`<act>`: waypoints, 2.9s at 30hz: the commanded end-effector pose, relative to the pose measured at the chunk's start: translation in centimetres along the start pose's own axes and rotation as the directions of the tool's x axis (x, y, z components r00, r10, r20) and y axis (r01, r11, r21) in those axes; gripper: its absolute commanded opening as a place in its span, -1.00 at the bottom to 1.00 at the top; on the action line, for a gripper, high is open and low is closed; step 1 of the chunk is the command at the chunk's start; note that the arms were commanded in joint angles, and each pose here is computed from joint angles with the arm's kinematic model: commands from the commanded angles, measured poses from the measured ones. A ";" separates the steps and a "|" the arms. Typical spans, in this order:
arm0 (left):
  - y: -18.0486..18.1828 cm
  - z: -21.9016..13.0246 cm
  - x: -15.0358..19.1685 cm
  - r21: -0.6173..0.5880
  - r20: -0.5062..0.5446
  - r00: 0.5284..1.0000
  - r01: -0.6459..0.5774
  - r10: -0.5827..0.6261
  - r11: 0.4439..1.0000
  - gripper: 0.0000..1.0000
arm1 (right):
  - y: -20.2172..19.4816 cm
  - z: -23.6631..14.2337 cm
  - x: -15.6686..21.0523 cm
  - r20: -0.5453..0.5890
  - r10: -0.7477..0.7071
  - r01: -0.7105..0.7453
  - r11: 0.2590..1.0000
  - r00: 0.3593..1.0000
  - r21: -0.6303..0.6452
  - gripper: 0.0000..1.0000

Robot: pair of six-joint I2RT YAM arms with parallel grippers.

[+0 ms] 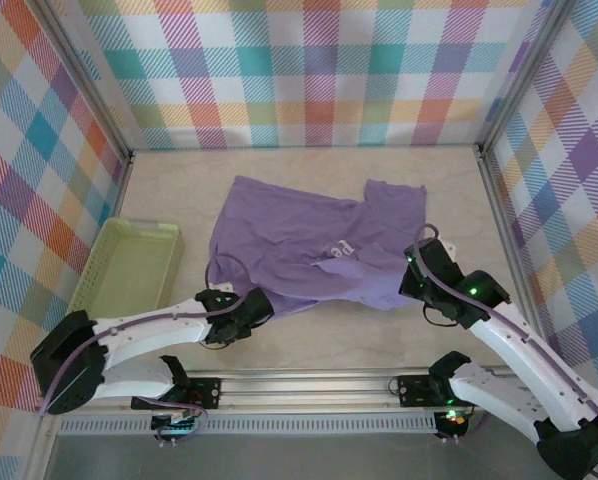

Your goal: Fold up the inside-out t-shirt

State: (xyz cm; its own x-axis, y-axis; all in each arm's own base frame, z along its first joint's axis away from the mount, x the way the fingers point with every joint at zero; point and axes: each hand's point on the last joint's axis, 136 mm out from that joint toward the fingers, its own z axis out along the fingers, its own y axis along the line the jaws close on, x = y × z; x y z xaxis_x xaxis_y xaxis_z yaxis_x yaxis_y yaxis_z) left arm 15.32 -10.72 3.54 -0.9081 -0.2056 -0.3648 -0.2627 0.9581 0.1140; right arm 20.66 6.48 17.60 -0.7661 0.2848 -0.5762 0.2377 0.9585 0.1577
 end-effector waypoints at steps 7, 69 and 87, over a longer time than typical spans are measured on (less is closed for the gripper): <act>3.0 1.6 -1.2 -0.243 0.051 0.999 0.011 0.002 0.970 -0.01 | -3.5 -1.7 -1.5 0.047 0.062 -0.066 0.993 0.997 0.095 -1.00; 7.2 -42.9 -20.4 0.722 0.658 0.603 -0.336 -0.450 0.605 -1.00 | -1.4 -35.6 -18.2 0.717 0.195 0.104 0.931 0.669 -0.350 -1.00; 1.5 -23.3 -32.9 0.498 0.456 0.821 0.084 -0.343 0.863 -1.00 | 4.5 -17.1 -30.1 0.616 -0.004 0.084 0.991 0.788 -0.101 -1.00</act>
State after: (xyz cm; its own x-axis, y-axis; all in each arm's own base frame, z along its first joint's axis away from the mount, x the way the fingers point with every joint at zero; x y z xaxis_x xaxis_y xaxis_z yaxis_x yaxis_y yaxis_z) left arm 34.42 -8.00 41.16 -0.4534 -0.4035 -0.7947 -0.0256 0.8972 -0.4410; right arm 30.64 1.71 51.40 -0.2134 0.2318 -0.9491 0.1121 0.9708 0.2120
